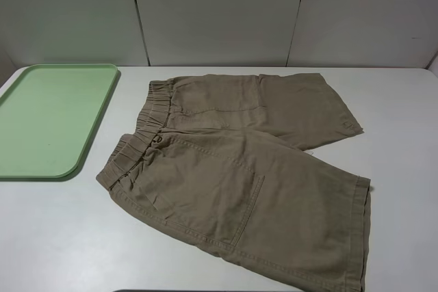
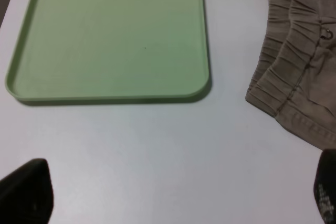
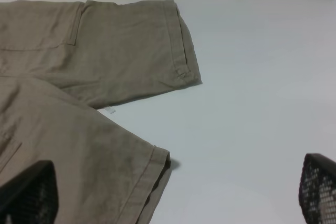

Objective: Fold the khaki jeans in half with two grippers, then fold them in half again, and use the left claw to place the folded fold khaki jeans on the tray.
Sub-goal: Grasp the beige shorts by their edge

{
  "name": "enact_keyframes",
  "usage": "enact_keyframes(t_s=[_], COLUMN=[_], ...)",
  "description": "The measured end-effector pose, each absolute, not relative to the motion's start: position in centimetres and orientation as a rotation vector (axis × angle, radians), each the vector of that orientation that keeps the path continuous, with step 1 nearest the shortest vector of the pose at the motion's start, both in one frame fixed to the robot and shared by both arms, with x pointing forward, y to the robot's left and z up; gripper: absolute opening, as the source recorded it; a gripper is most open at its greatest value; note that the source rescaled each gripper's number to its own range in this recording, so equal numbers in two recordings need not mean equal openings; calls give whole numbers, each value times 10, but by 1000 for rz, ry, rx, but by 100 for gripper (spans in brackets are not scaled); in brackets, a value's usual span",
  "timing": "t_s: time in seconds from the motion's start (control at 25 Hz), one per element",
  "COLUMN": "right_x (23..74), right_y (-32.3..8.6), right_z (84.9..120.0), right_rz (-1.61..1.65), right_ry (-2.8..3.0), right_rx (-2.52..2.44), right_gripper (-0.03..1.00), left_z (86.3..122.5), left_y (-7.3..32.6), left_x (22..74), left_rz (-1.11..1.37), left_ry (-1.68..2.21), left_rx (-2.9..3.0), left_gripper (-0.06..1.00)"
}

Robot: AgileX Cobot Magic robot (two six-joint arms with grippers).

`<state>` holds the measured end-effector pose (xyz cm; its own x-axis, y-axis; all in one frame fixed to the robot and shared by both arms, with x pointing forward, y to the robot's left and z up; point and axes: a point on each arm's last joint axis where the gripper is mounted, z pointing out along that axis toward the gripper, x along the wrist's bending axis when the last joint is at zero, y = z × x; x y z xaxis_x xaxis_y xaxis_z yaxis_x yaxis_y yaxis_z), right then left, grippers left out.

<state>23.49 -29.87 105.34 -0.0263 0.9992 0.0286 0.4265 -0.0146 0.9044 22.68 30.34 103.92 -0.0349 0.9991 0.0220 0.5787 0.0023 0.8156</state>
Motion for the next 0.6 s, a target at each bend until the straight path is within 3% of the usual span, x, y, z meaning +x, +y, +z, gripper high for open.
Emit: enact_keyframes(t_s=[0.6], right_x=[235], right_y=[-299], right_z=[1053], right_rz=[1008], right_ry=[1542], right_rx=[1529], right_gripper=[100], left_z=[1039], left_y=[303], left_x=[227], left_rz=[889], left_ry=[1677], left_rx=[1638], left_gripper=[100])
